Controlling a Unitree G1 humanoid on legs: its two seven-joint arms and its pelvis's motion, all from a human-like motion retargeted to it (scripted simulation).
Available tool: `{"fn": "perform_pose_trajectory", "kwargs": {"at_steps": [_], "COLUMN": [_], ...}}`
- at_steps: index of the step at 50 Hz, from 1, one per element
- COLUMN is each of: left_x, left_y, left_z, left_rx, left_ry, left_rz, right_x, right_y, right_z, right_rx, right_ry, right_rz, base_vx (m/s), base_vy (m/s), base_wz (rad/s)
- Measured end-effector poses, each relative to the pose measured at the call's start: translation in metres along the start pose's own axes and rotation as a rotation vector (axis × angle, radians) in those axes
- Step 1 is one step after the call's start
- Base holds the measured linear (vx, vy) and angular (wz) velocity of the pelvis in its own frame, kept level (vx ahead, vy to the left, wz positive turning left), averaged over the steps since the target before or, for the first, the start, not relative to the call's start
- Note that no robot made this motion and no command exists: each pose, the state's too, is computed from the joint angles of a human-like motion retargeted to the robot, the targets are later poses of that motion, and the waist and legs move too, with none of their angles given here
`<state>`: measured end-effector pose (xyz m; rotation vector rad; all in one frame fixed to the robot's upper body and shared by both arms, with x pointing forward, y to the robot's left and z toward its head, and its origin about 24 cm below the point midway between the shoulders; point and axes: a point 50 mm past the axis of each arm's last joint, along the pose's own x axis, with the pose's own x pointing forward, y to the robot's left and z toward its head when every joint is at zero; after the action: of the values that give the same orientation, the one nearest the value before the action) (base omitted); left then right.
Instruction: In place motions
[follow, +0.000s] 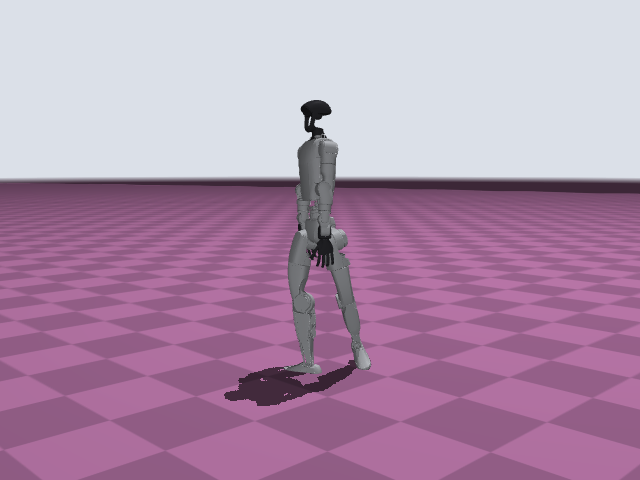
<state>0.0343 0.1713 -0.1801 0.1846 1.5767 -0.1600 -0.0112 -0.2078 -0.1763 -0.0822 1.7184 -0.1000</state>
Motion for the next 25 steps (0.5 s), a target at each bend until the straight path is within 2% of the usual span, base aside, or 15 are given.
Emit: {"fn": "perform_pose_trajectory", "kwargs": {"at_steps": [5, 13, 17, 20, 25], "left_x": [0.000, 0.000, 0.000, -0.001, 0.000], "left_y": [0.005, 0.006, 0.004, 0.003, -0.001], "left_z": [0.009, 0.004, -0.012, -0.023, -0.030], "left_rx": [0.066, -0.063, -0.086, -0.074, -0.041], "left_ry": [-0.038, -0.029, 0.045, 0.103, 0.122], "left_rz": [0.029, 0.023, 0.024, 0.035, 0.040], "right_x": [-0.001, -0.019, -0.030, -0.031, -0.020], "right_y": [0.000, 0.005, 0.014, 0.019, 0.014], "right_z": [-0.002, 0.090, 0.119, 0.122, 0.094], "right_rx": [-0.042, -0.389, -0.476, -0.477, -0.434], "right_ry": [0.044, -0.244, -0.365, -0.393, -0.281], "right_rz": [0.020, 0.007, 0.004, 0.013, 0.022], "base_vx": [0.28, 0.07, 0.06, 0.17, 0.27], "base_vy": [-0.18, -0.13, 0.02, -0.01, 0.05], "base_wz": [-2.02, -1.48, -1.02, -1.13, -0.87]}}
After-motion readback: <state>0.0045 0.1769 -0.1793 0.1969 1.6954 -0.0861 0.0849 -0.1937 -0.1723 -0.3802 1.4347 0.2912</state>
